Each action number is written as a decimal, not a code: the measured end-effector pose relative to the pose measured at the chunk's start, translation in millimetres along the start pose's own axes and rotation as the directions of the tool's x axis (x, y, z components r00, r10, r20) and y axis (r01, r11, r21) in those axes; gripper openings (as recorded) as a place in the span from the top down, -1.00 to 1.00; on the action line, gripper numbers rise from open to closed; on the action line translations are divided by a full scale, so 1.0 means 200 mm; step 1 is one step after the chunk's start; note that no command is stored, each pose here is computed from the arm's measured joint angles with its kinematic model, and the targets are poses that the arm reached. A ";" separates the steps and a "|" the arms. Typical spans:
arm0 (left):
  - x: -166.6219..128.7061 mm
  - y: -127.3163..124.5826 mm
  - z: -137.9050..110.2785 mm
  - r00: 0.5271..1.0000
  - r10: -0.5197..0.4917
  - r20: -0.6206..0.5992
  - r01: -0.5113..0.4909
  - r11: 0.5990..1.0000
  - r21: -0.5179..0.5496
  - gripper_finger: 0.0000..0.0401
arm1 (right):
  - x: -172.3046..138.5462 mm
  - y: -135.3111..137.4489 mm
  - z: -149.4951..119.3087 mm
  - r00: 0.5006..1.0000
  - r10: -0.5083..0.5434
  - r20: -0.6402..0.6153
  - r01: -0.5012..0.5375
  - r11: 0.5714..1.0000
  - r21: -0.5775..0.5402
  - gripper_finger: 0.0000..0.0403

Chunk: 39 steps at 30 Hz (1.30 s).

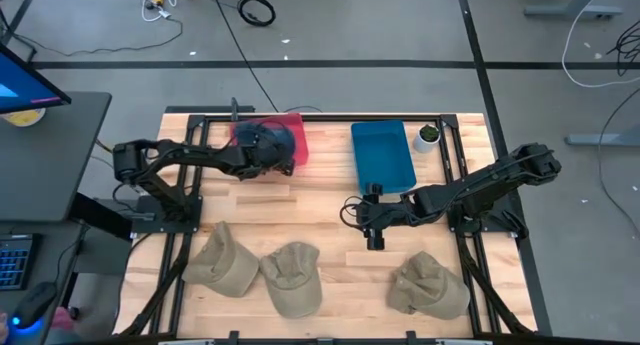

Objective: Pick & Place hat
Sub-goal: Put the blue cap into the red bin, then put the middle brown cap into the blue bin

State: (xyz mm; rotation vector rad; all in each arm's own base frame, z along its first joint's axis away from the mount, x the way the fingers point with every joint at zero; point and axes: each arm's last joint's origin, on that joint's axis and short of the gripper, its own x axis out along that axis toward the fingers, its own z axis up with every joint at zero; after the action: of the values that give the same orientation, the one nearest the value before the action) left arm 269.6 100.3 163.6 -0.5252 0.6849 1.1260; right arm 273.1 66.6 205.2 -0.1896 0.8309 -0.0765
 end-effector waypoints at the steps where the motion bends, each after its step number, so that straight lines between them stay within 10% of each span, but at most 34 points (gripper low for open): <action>1: -0.02 -0.01 0.02 1.000 -0.026 -0.007 0.026 0.999 0.023 0.19 | 0.00 0.00 0.00 1.000 0.000 -0.002 0.000 1.000 0.000 -0.20; 24: -0.56 0.09 0.19 0.962 -0.239 -0.132 0.266 0.929 0.256 0.09 | 0.00 0.01 0.00 0.998 0.063 -0.001 -0.062 0.995 0.080 -0.20; 29: -0.65 0.03 0.12 0.909 -0.362 -0.208 0.415 0.838 0.355 0.10 | 0.00 0.02 0.02 0.991 0.132 0.038 -0.135 0.985 0.103 -0.20; 39: -0.89 -0.12 -0.17 0.767 -0.520 -0.377 0.635 0.527 0.565 0.10 | -0.01 0.06 0.06 0.940 0.325 0.102 -0.338 0.927 0.161 -0.20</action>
State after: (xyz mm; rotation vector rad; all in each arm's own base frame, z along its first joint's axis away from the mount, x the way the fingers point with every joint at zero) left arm 237.1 -45.0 270.3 -0.1793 0.9108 0.1384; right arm 279.4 80.3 212.1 0.1173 0.7687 0.1749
